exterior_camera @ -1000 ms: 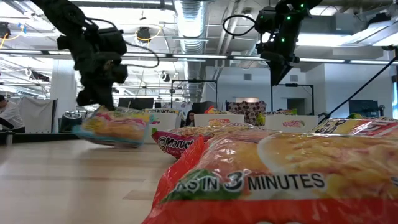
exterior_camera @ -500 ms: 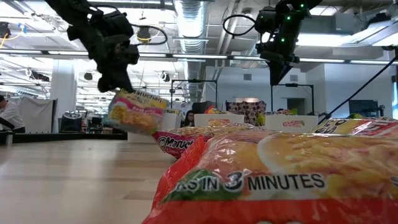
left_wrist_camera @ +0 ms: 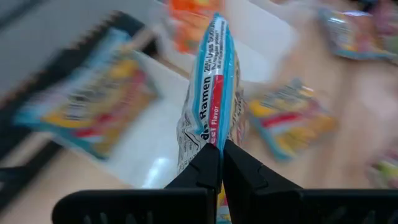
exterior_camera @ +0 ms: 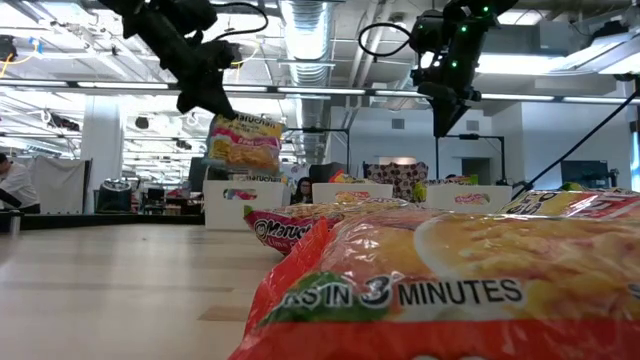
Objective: Sort Maruchan noodles
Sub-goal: Put the blue noodle pack into the left white bin
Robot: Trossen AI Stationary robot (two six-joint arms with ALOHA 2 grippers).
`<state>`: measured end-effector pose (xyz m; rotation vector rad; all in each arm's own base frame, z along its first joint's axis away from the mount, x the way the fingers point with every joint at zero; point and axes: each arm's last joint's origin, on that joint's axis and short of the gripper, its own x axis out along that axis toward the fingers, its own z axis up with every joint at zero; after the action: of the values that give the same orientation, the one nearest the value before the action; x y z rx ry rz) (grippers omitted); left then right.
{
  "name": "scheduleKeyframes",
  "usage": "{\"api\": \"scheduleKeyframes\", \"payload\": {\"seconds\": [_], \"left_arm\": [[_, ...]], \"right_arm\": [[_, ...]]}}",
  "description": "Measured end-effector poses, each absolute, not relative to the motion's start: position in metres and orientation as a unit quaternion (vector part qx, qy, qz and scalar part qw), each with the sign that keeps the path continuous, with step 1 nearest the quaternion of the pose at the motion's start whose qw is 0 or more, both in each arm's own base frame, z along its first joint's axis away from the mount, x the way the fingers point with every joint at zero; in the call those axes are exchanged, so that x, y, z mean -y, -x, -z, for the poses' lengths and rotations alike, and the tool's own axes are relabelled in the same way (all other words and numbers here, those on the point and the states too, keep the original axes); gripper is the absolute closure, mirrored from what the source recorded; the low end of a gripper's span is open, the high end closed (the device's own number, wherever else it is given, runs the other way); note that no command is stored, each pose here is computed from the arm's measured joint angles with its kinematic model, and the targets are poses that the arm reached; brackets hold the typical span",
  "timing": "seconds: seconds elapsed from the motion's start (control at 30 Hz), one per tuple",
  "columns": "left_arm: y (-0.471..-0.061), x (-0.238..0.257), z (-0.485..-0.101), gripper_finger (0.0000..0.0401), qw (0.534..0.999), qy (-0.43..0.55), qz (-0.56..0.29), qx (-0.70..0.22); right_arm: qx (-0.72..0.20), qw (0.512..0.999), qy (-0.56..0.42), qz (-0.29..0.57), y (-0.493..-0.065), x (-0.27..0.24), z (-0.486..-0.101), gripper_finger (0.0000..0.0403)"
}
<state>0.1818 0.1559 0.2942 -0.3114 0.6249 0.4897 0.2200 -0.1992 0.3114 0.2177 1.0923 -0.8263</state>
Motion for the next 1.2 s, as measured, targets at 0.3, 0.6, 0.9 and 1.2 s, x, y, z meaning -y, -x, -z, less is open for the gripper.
{"api": "scheduleKeyframes", "payload": {"seconds": [0.3,0.6,0.9,1.2], "left_arm": [[-0.176,-0.188,-0.297,0.0401,0.898,0.079,-0.320,-0.292],[-0.194,-0.215,-0.261,0.0401,0.879,0.082,-0.325,-0.340],[-0.210,-0.232,-0.239,0.0401,0.884,0.096,-0.317,-0.330],[-0.215,-0.241,-0.216,0.0401,0.866,0.105,-0.330,-0.360]], "right_arm": [[-0.500,0.771,-0.100,0.382,-0.220,0.200,-0.312,0.0273],[-0.500,0.771,-0.100,0.382,-0.220,0.200,-0.312,0.0273],[-0.500,0.770,-0.100,0.382,-0.220,0.200,-0.312,0.0273],[-0.501,0.770,-0.100,0.382,-0.220,0.200,-0.312,0.0273]]}}
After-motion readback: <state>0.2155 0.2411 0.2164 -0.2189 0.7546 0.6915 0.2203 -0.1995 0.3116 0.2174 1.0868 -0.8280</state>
